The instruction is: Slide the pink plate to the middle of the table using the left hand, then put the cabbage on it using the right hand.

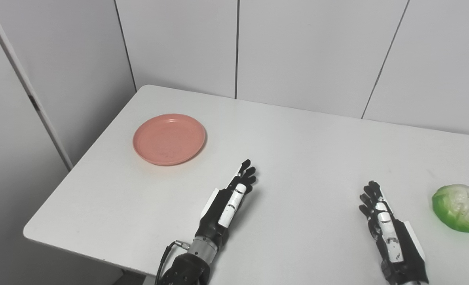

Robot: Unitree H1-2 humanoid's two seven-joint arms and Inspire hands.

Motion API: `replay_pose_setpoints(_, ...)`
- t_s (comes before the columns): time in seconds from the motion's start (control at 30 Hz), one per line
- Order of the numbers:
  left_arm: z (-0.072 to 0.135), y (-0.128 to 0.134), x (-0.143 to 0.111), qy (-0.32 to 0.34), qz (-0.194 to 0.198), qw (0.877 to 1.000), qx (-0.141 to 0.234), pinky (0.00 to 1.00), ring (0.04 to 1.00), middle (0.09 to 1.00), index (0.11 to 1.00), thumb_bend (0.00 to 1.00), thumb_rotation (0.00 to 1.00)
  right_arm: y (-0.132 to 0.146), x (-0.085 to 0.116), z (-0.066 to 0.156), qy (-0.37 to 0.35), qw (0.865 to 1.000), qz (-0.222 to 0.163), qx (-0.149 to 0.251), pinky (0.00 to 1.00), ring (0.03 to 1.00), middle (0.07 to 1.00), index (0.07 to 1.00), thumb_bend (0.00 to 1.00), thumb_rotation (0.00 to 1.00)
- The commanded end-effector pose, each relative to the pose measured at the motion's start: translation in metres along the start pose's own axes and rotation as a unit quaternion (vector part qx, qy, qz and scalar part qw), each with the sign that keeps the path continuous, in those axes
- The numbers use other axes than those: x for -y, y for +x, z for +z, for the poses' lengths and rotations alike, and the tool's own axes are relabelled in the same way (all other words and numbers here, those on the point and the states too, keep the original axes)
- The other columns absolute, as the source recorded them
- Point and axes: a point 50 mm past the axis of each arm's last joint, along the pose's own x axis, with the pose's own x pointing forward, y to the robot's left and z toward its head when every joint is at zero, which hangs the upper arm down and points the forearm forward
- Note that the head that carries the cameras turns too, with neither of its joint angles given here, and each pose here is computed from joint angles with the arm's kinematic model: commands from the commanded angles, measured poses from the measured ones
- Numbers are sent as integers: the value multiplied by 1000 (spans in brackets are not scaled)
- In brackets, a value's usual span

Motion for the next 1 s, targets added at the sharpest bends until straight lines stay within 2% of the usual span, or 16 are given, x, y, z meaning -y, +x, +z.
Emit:
replay_pose_setpoints(0.0,-14,-7,6,-2,-1,999,-45,964,961,979,970,475,1000,3,-5,3,7,1000,1,-1,994,990,994,998,259,1000)
replay_pose_setpoints(0.27,19,0,0,5,-9,1000,-2,961,959,978,970,516,1000,6,-10,3,10,1000,4,0,997,991,995,1000,243,1000)
replay_pose_setpoints(0.5,59,12,-4,1,-10,999,38,980,967,979,967,505,1000,6,-11,4,9,1000,1,1,989,986,992,1000,259,1000)
replay_pose_setpoints(0.97,110,41,-35,16,19,995,99,958,952,968,957,481,1000,7,-10,6,11,1000,3,0,990,988,994,999,245,1000)
